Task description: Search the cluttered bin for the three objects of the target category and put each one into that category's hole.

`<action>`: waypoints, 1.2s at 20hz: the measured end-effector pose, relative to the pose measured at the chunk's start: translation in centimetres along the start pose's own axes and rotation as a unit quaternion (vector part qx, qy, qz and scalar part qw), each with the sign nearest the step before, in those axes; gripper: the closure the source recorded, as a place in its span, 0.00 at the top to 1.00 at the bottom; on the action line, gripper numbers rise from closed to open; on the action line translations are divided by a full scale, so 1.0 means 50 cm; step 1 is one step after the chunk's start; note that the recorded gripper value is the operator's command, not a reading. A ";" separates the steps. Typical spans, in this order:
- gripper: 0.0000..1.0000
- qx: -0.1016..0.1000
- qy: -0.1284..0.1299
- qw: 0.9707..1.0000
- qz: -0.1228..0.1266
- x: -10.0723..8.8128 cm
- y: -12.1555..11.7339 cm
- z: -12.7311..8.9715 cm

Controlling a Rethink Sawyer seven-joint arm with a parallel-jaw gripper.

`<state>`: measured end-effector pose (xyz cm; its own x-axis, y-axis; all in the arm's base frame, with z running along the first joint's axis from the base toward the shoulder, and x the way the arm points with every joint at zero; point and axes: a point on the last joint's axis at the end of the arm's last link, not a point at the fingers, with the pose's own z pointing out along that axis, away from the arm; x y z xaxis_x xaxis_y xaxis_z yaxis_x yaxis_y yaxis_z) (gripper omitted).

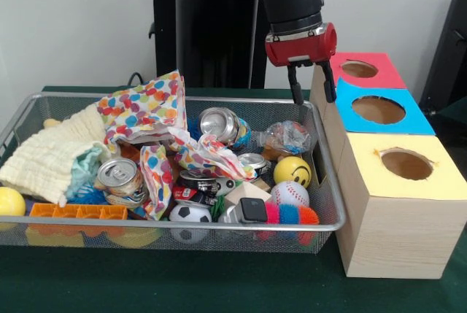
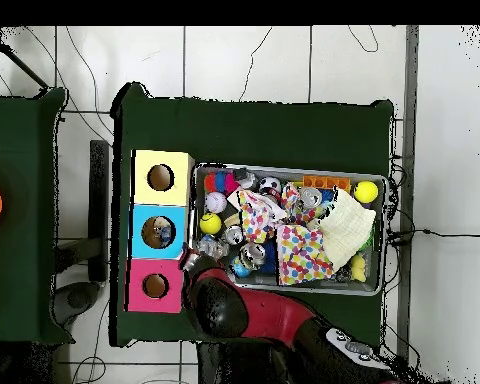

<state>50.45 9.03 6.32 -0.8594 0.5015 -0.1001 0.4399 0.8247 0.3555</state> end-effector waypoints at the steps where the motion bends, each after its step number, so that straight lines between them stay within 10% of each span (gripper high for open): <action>1: 1.00 0.000 0.000 1.000 0.000 0.000 0.000 0.000; 24: 1.00 -0.002 -0.009 1.000 0.008 -0.017 -0.018 -0.002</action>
<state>50.79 7.84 6.17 -0.8476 0.5187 -0.1122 0.4518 0.8163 0.3600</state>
